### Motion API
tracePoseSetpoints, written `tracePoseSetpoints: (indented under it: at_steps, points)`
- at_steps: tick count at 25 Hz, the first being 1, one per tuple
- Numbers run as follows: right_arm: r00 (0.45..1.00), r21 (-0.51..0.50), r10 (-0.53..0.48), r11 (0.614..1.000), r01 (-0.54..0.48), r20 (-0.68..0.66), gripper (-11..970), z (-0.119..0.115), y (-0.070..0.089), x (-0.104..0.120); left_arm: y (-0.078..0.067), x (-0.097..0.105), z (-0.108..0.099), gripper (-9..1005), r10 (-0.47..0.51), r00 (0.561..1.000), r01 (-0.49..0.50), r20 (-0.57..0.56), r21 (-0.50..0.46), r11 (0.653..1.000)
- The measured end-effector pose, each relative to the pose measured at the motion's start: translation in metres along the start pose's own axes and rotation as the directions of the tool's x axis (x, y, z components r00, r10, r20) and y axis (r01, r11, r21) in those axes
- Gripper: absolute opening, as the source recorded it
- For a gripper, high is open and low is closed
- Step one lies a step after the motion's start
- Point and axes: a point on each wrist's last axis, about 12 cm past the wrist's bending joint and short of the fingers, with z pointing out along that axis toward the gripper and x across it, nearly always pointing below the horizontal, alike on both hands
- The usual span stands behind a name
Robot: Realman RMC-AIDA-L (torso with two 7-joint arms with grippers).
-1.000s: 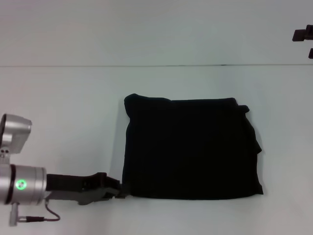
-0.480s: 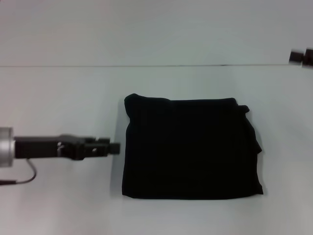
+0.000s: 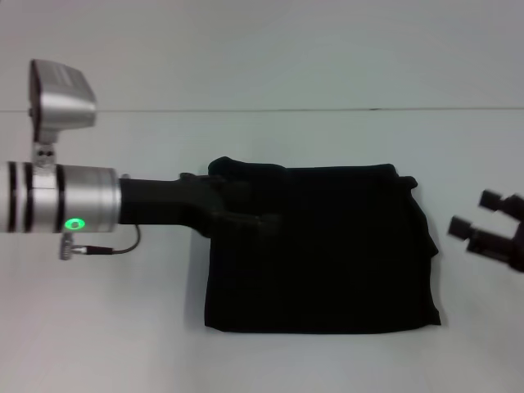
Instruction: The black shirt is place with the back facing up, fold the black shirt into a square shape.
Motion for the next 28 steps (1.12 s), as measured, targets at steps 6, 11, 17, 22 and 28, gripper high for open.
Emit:
tracePoseSetpoints:
  at_steps: [6,11,17,22,28]
  points:
    - [0.999,-0.048,0.044,0.998,-0.044,-0.010,945,0.018,0.011,0.017,-0.008,0.015,0.022,948,-0.005,1.000,0.006,0.028,-0.013,1.000]
    - [0.999,-0.058,0.025,0.998,-0.027,-0.023,944,0.025,0.010,0.014,-0.008,0.018,0.020,939,-0.017,0.998,0.018,0.058,-0.015,1.000]
    - [0.997,-0.114,-0.041,0.993,0.034,-0.059,944,0.032,0.014,0.011,-0.010,0.026,0.017,938,0.032,0.998,-0.031,0.061,-0.014,0.999]
    - [0.996,-0.142,-0.052,0.989,0.041,-0.077,945,0.036,0.015,0.009,-0.011,0.029,0.016,939,0.043,0.997,-0.042,0.070,-0.017,0.999]
    - [0.996,-0.135,-0.034,0.991,0.022,-0.086,945,0.037,0.014,0.009,-0.010,0.031,0.015,938,0.029,0.998,-0.028,0.050,-0.024,0.999]
